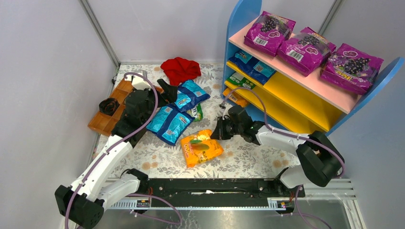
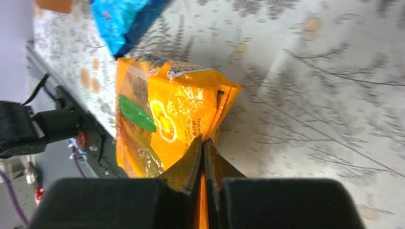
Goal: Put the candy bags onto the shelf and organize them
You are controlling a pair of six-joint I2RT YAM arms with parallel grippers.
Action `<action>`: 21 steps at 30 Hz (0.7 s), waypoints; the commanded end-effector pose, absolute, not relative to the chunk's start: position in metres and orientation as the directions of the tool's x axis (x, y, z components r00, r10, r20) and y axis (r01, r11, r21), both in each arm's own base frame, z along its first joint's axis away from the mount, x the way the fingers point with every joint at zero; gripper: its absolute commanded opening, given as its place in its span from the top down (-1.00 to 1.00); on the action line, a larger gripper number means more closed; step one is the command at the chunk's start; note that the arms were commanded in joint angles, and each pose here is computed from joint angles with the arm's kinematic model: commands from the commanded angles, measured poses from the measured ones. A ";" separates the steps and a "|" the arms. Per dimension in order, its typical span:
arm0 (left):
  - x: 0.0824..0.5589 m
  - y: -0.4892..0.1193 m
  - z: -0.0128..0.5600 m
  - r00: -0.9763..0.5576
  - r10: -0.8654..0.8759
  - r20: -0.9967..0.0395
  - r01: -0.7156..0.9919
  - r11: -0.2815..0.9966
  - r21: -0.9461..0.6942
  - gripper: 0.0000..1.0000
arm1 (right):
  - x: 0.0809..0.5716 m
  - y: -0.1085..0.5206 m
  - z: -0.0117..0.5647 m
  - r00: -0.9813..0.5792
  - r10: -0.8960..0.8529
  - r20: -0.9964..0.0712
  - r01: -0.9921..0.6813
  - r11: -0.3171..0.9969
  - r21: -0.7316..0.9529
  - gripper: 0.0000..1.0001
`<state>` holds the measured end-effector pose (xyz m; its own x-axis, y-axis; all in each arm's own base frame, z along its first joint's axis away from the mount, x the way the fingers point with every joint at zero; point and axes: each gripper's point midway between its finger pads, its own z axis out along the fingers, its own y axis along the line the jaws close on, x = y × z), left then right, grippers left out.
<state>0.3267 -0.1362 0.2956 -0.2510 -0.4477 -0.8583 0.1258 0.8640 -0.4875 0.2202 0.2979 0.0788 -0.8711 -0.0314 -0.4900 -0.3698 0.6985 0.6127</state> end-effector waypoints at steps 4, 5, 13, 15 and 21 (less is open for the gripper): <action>0.329 -0.138 0.308 -0.212 -0.467 -0.858 0.154 0.851 -0.501 -0.97 | 0.247 0.255 0.076 -0.845 -0.092 -0.527 -0.369 0.813 0.450 1.00; 0.329 -0.139 0.308 -0.212 -0.467 -0.858 0.154 0.851 -0.501 -0.97 | 0.251 0.249 0.077 -0.838 -0.102 -0.536 -0.366 0.833 0.414 1.00; 0.329 -0.140 0.308 -0.218 -0.469 -0.856 0.159 0.848 -0.506 -0.97 | 0.298 0.169 0.097 -0.785 -0.271 -0.557 -0.255 0.961 -0.108 0.66; 0.330 -0.140 0.307 -0.219 -0.467 -0.857 0.155 0.850 -0.503 -0.98 | 0.298 0.178 0.112 -0.765 -0.267 -0.586 -0.259 0.961 -0.099 -0.03; 0.331 -0.138 0.306 -0.220 -0.466 -0.857 0.147 0.853 -0.501 -0.97 | 0.256 0.240 0.132 -0.687 -0.363 -0.630 -0.376 0.919 -0.120 -1.00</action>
<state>0.3264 -0.1369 0.2935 -0.2567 -0.4480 -0.8564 0.1267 0.8628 -0.4894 0.2828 0.2156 0.1108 -0.7385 -0.3003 -0.6037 -0.3284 0.9422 -0.0669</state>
